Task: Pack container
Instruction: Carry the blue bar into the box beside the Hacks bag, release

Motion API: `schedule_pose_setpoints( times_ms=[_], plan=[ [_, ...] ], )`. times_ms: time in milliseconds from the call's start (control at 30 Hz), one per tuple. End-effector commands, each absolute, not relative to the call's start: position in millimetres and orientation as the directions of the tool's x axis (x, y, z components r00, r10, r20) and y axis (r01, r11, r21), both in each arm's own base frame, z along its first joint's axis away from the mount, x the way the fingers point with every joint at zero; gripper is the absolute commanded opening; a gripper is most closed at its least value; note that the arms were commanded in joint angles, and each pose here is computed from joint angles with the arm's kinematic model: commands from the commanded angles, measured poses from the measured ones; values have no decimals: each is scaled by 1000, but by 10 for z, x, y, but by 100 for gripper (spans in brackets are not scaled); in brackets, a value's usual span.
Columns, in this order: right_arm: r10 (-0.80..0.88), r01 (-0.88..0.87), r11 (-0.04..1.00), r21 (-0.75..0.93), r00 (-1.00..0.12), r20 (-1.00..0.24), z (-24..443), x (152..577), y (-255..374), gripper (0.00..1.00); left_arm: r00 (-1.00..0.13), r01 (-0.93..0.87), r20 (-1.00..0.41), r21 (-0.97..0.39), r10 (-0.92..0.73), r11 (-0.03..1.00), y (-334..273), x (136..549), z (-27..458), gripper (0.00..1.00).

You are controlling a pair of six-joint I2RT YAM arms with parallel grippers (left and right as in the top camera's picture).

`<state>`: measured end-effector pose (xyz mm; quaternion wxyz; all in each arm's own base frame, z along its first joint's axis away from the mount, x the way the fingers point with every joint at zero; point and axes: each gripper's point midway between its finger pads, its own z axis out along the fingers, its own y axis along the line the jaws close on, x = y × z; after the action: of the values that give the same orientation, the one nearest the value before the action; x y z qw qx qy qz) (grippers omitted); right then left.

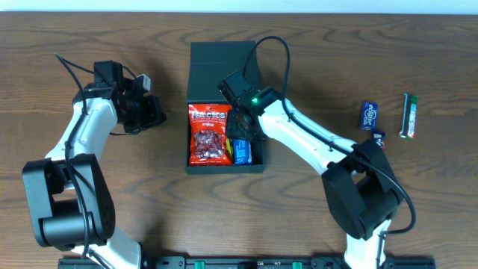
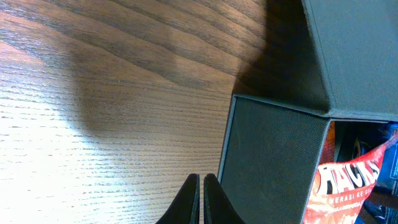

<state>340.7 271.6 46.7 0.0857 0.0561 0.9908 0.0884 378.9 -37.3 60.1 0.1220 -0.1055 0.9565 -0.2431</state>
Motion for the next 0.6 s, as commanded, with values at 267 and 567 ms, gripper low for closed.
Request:
schedule_pose_setpoints(
  times_ms=[267, 567],
  plan=[
    [129, 100, 983, 153, -973, -193, 320, 3499, 2735, 3, -948, -133, -192, -489, -255, 862, -353, 3836, 617, 6],
    [50, 21, 989, 149, -979, -197, 390, 3506, 2763, 86, -948, -132, -193, -489, -254, 862, -353, 3837, 616, 6]
  ],
)
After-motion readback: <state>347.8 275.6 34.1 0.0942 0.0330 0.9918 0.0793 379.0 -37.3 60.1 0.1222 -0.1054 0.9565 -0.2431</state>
